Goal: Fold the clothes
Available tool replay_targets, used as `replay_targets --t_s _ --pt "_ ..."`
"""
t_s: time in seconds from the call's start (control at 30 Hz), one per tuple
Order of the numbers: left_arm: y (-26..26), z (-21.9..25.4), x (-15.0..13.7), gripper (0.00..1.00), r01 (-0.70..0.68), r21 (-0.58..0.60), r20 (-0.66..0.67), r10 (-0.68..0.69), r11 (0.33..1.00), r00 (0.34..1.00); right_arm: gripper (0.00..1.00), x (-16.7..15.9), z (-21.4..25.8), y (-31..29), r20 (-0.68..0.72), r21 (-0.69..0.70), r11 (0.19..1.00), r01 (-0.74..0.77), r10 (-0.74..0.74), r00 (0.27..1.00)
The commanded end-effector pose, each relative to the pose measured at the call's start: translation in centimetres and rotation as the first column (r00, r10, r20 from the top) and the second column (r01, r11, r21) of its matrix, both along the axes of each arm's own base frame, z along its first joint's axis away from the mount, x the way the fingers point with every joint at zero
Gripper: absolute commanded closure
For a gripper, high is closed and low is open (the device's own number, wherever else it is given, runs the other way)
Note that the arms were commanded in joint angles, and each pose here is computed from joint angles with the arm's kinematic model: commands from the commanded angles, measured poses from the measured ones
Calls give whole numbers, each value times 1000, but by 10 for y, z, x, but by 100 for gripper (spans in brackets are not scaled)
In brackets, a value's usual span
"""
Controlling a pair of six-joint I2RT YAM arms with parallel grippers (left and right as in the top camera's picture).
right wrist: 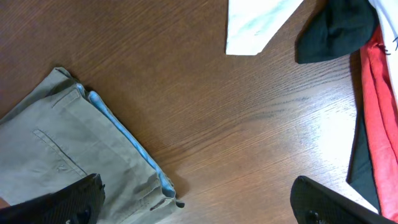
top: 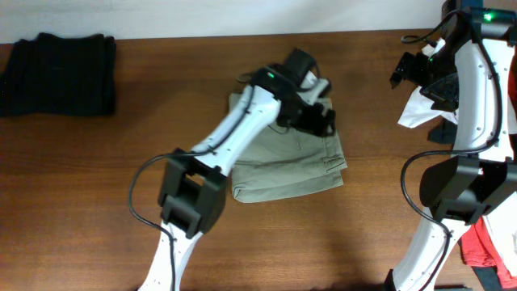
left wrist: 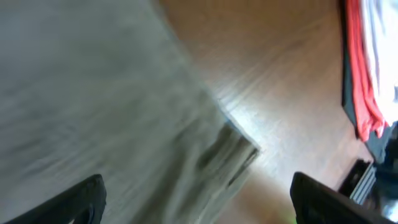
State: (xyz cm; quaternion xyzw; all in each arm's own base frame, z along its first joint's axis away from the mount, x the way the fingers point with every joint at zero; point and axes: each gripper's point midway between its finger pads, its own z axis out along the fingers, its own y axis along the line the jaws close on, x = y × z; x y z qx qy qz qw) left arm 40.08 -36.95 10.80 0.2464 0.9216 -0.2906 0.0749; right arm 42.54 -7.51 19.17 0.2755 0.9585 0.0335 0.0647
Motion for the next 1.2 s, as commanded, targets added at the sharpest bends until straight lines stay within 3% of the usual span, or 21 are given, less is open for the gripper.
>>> replay_targets --t_s 0.0,0.17,0.3,0.37,0.6,0.8,1.03,1.1,1.17 --pt "79 14 41 6 -168 105 12 168 980 986 1 -1 -2 -5 -8 -10 1000 14 -14 1000" --pt "180 3 53 1 -236 209 -63 254 949 965 1 -1 -2 -5 -8 -10 1000 14 -14 1000" --pt "224 3 59 1 -289 164 -120 310 943 943 1 -1 -2 -5 -8 -10 1000 14 -14 1000" --pt "226 -1 52 1 -257 96 -175 271 961 947 1 -1 -2 -5 -8 -10 1000 14 -14 1000" --pt "216 -55 10 1 -232 92 -359 250 968 899 1 -1 -2 -5 -8 -10 1000 14 -14 1000" --pt "189 -91 -25 1 -190 44 -446 189 981 875 1 -1 -2 -5 -8 -10 1000 14 -14 1000" --pt "159 -118 -37 1 -200 -12 -453 173 980 874 1 -1 -2 -5 -8 -10 1000 14 -14 1000" --pt "152 -122 -35 11 -194 -21 -432 166 981 886 1 -1 -2 -5 -8 -10 1000 14 -14 1000" --pt "150 -122 -31 35 -190 -32 -412 160 981 897 1 -1 -2 -5 -8 -10 1000 14 -14 1000"
